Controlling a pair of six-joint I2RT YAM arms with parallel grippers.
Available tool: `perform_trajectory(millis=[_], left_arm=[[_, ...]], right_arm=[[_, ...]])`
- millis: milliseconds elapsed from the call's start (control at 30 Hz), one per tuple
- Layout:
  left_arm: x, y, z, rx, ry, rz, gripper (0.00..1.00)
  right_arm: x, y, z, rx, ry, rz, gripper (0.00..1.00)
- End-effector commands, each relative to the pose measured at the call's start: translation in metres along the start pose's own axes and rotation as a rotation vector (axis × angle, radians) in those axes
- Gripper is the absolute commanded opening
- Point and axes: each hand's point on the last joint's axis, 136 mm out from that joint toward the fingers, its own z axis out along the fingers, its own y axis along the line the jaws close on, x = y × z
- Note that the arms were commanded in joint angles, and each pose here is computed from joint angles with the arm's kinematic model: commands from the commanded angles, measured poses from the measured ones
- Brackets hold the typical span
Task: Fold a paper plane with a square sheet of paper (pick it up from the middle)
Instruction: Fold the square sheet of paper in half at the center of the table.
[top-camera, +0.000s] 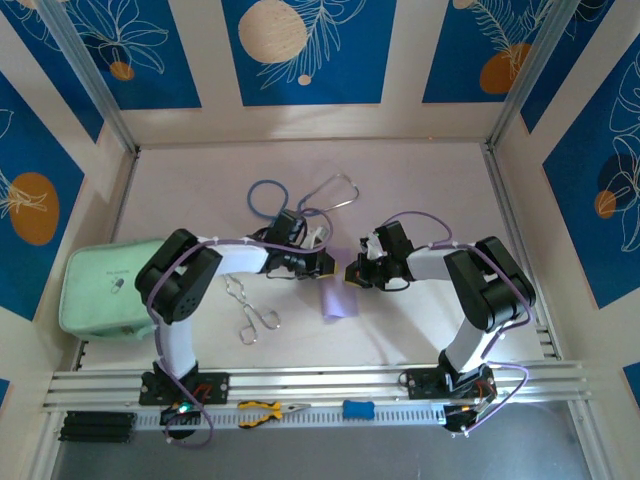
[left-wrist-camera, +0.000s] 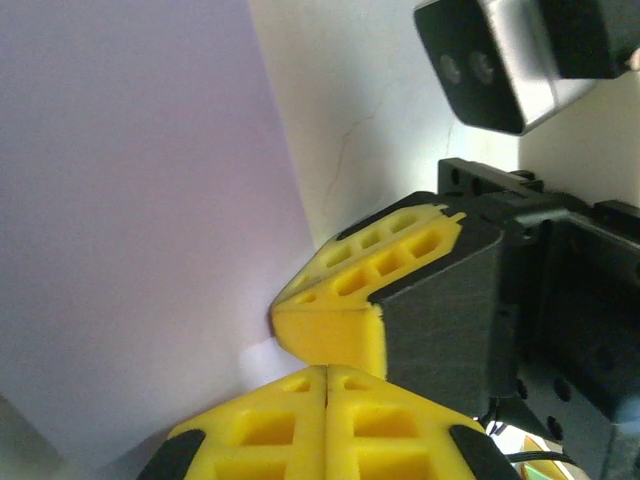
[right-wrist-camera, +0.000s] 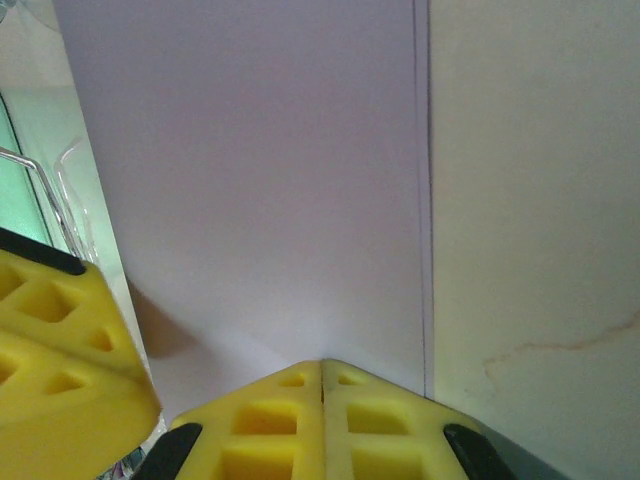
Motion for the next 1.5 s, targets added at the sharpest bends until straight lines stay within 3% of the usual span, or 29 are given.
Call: perform_trajectory(millis=[0, 633, 933, 1100, 1467], left_arm=[[0.008, 0.010, 0.003, -0.007, 0.019, -0.003, 0.00], [0.051, 0.084, -0.002, -0.223, 0.067, -0.044, 0.00], [0.019, 0.017, -0.031, -0.126, -0.040, -0.026, 0.04], [0.020, -0.008, -0.032, -0.063, -0.024, -0.032, 0.05], [0.047, 0.021, -0.008, -0.134, 0.055, -0.084, 0.03]], right_arm=[[0.018, -0.045, 0.005, 0.167, 0.042, 0.074, 0.00], [0.022, -0.052, 0.007, 0.205, 0.043, 0.083, 0.00], [0.022, -0.051, 0.006, 0.207, 0.041, 0.075, 0.00], [0.022, -0.051, 0.006, 0.213, 0.038, 0.076, 0.00], [0.025, -0.056, 0.006, 0.225, 0.038, 0.090, 0.00]])
